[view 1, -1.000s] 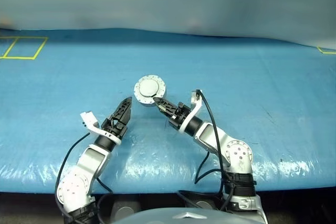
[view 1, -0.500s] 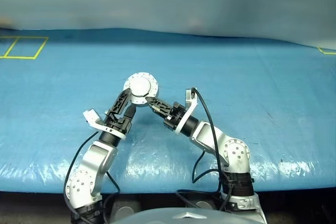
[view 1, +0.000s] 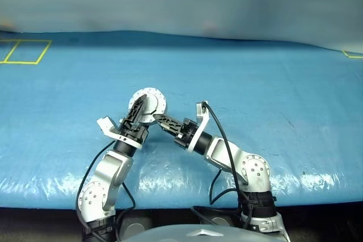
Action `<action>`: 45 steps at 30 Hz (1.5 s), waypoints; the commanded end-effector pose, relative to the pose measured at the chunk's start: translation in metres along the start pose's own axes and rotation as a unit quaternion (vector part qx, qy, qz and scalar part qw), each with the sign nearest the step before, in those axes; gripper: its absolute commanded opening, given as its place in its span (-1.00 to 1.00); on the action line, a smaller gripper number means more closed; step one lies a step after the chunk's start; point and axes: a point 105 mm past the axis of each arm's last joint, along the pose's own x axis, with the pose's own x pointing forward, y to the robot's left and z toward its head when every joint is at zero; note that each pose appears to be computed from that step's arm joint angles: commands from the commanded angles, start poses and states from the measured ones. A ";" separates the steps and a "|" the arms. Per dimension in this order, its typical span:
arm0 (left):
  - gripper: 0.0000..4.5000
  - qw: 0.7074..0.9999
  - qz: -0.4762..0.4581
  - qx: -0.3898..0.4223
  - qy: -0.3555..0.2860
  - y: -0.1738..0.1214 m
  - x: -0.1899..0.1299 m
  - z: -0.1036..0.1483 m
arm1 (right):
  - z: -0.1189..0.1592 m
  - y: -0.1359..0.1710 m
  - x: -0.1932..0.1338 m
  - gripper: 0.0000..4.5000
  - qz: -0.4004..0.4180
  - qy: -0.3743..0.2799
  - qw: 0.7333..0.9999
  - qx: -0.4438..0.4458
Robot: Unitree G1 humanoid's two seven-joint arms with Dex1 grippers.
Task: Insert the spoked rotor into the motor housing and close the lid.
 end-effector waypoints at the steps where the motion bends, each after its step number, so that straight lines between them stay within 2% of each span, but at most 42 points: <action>1: 0.05 0.999 -0.038 -0.013 -0.004 -0.015 0.001 -0.001 | 0.006 0.016 0.000 -0.45 0.024 -0.017 0.998 -0.047; 4: 0.05 0.999 -0.037 -0.007 -0.006 -0.016 0.001 0.002 | 0.008 0.012 0.001 -0.45 0.020 -0.023 0.998 -0.054; 6: 0.05 0.999 -0.033 0.003 -0.006 -0.015 0.002 0.003 | 0.010 0.007 0.000 -0.13 0.007 -0.030 0.998 -0.059; 10: 0.05 0.999 -0.011 0.032 -0.019 -0.011 0.008 0.013 | 0.014 -0.011 -0.004 0.44 -0.060 -0.027 0.988 -0.143; 12: 0.05 0.998 0.002 0.058 -0.027 -0.008 0.014 0.021 | 0.015 -0.019 -0.007 0.73 -0.100 -0.014 0.966 -0.238; 14: 0.05 0.994 0.022 0.104 -0.029 -0.004 0.024 0.031 | 0.013 -0.031 -0.012 1.00 -0.145 0.017 0.918 -0.368; 17: 0.05 0.988 0.047 0.144 -0.038 0.001 0.043 0.048 | 0.011 -0.044 -0.017 1.00 -0.177 0.043 0.855 -0.486; 19: 0.05 0.984 0.065 0.161 -0.046 0.005 0.056 0.059 | 0.011 -0.050 -0.020 1.00 -0.187 0.047 0.829 -0.525; 24: 0.05 0.970 0.118 0.200 -0.067 0.017 0.103 0.089 | 0.028 -0.056 -0.027 1.00 -0.233 -0.003 0.747 -0.623; 26: 0.05 0.963 0.135 0.223 -0.067 0.021 0.122 0.093 | 0.036 -0.056 -0.031 1.00 -0.254 -0.027 0.706 -0.661; 27: 0.05 0.962 0.137 0.228 -0.064 0.022 0.131 0.093 | 0.037 -0.057 -0.033 1.00 -0.261 -0.032 0.694 -0.670; 33: 0.05 0.953 0.189 0.234 -0.044 0.040 0.156 0.090 | 0.040 -0.061 -0.042 1.00 -0.293 -0.056 0.669 -0.681; 38: 0.05 0.941 0.222 0.256 -0.006 0.053 0.162 0.078 | 0.034 -0.065 -0.045 1.00 -0.302 -0.051 0.671 -0.676; 42: 0.05 0.929 0.249 0.273 0.022 0.066 0.154 0.077 | 0.032 -0.065 -0.045 1.00 -0.302 -0.048 0.674 -0.673; 43: 0.37 0.922 0.264 0.280 0.032 0.072 0.148 0.079 | 0.031 -0.066 -0.044 1.00 -0.302 -0.047 0.677 -0.670; 45: 0.61 0.909 0.296 0.291 0.047 0.085 0.134 0.084 | 0.030 -0.067 -0.044 1.00 -0.300 -0.044 0.679 -0.668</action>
